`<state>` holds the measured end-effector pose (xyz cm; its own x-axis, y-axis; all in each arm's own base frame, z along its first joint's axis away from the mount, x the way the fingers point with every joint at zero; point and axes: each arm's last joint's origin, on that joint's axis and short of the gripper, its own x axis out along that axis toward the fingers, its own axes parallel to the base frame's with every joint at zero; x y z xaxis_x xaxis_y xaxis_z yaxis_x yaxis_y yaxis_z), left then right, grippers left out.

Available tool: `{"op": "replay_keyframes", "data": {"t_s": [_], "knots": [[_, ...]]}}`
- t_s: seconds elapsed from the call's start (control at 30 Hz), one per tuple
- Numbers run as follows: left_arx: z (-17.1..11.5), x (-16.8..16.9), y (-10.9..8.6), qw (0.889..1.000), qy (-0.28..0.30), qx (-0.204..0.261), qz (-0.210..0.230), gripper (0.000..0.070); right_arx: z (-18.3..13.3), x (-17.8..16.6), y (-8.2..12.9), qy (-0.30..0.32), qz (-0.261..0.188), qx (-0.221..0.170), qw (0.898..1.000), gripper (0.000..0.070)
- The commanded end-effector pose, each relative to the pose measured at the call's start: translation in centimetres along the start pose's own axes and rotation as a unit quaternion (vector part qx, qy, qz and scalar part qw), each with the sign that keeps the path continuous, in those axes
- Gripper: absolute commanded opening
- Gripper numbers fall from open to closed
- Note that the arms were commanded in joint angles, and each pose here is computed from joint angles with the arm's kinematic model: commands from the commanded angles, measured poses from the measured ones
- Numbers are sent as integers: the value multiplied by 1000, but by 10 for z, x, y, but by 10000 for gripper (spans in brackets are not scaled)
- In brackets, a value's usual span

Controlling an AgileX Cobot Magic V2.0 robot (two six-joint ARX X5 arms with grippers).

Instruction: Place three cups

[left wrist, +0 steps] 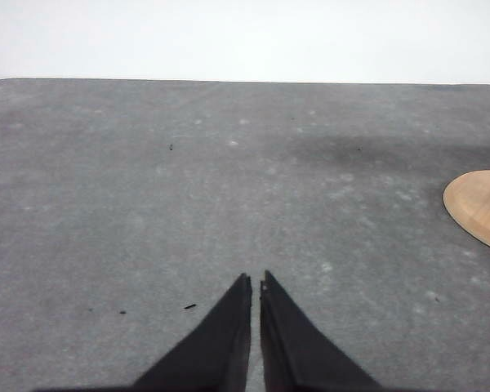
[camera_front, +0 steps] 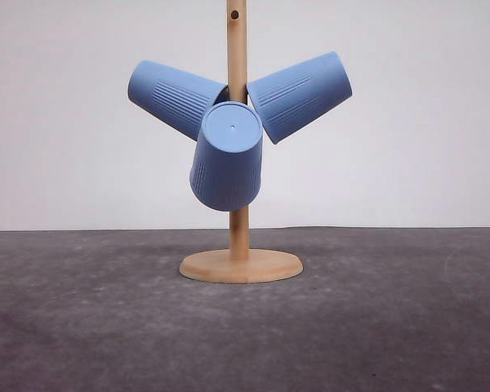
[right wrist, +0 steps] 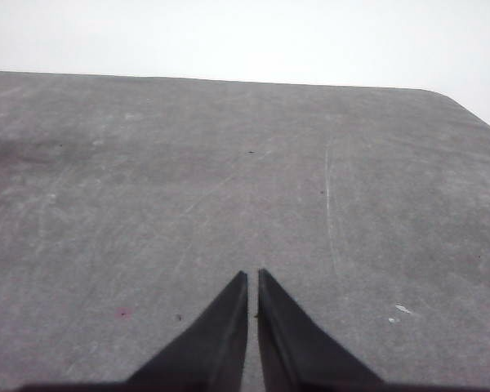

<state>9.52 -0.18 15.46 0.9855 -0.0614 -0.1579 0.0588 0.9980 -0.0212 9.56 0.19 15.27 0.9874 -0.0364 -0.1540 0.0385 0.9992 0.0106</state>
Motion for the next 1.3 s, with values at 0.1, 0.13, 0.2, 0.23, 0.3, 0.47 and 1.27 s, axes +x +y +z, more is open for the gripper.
{"op": "replay_keyframes", "data": {"t_s": [0.1, 0.13, 0.2, 0.23, 0.3, 0.47, 1.27], "knots": [[-5, 1, 0, 1000, 9, 1, 1, 0, -1, 1, 0, -3, 0, 5, 1000, 17], [-5, 1, 0, 1000, 9, 1, 1, 0, -1, 1, 0, -3, 0, 5, 1000, 17], [-5, 1, 0, 1000, 8, 1, 1, 0, -1, 1, 0, -3, 0, 5, 1000, 17], [-5, 1, 0, 1000, 8, 1, 1, 0, -1, 1, 0, -3, 0, 5, 1000, 17], [-5, 1, 0, 1000, 8, 1, 1, 0, -1, 1, 0, -3, 0, 5, 1000, 17], [-5, 1, 0, 1000, 8, 1, 1, 0, -1, 1, 0, -3, 0, 5, 1000, 17], [-5, 1, 0, 1000, 8, 1, 1, 0, -1, 1, 0, -3, 0, 5, 1000, 17]]}}
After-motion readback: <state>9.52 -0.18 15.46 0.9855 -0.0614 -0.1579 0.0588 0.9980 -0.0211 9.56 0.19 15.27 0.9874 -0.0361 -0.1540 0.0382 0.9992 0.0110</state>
